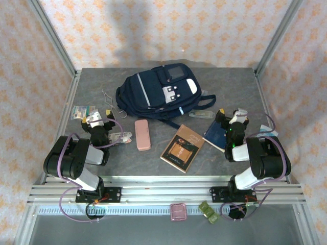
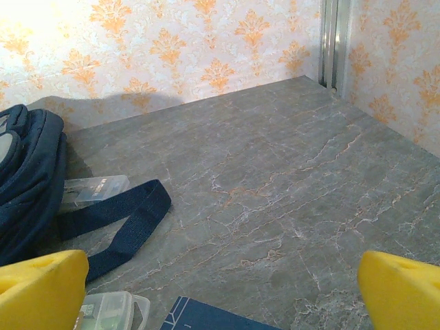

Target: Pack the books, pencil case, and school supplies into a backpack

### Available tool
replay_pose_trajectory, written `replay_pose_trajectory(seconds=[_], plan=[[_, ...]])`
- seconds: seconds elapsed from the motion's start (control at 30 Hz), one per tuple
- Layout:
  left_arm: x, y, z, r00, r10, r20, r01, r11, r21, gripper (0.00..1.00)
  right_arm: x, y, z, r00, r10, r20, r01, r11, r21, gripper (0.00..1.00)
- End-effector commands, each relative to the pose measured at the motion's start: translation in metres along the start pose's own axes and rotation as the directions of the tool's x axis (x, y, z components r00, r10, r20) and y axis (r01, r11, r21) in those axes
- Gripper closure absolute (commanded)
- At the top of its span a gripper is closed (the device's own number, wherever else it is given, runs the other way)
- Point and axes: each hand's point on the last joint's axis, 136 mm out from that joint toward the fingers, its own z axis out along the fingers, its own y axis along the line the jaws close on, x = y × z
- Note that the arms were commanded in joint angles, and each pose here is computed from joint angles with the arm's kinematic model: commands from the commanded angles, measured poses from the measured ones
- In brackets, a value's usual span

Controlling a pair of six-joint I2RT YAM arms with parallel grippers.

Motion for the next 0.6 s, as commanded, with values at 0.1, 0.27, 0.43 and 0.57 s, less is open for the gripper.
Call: replay_pose_trajectory(seconds=[0.1,0.27,0.43,0.57], plan=[[-0.011,-0.003,0.002,0.999,-0.029,0.036,0.029,0.999,0.016,0.0,-0.008,-0.001,0.001,1.0,-0.005,0.022,0.005,1.0,0.008,0.0],[-0.025,-0.001,0.002,0.999,-0.022,0.033,0.022,0.999,-0.023,0.0,-0.034,0.003,0.013,0.999,0.002,-0.039,0.0,0.999,0.048,0.0],[-0.062,-0.008,0.008,0.997,-0.071,0.012,0.071,0.997,-0.025,0.0,-0.082,0.012,0.01,0.983,0.184,-0.001,-0.183,0.982,0.043,0.0],[-0.083,-0.024,0.005,0.921,-0.385,-0.057,0.388,0.92,0.06,0.0,-0.083,-0.003,0.008,0.804,0.593,-0.04,-0.574,0.793,0.204,0.01]])
